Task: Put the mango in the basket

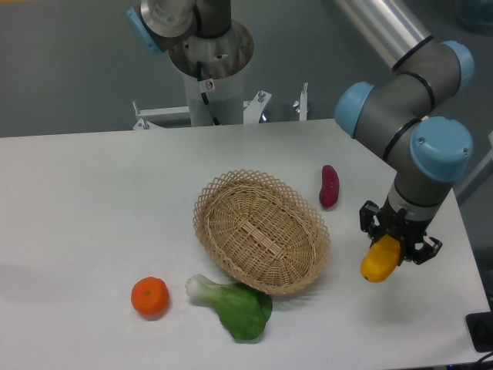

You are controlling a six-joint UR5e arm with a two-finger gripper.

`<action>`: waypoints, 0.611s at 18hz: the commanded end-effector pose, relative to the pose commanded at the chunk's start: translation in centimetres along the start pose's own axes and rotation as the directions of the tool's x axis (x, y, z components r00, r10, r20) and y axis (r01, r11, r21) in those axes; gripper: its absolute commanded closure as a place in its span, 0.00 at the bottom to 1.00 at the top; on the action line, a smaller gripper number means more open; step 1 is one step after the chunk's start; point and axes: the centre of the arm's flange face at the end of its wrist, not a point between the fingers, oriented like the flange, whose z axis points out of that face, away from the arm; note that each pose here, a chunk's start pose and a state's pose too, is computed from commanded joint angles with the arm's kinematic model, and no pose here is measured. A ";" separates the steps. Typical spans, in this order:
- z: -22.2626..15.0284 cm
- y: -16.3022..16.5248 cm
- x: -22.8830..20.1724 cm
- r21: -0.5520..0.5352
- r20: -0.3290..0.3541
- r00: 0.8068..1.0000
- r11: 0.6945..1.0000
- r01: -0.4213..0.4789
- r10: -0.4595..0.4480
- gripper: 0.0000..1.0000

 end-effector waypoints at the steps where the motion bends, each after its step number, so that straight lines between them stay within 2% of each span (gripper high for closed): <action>1: 0.1 0.0 0.0 0.000 -0.001 1.000 1.000 0.002 -0.002 0.63; 11: 0.2 -0.7 0.6 0.003 -0.006 1.000 1.000 -0.003 0.003 0.62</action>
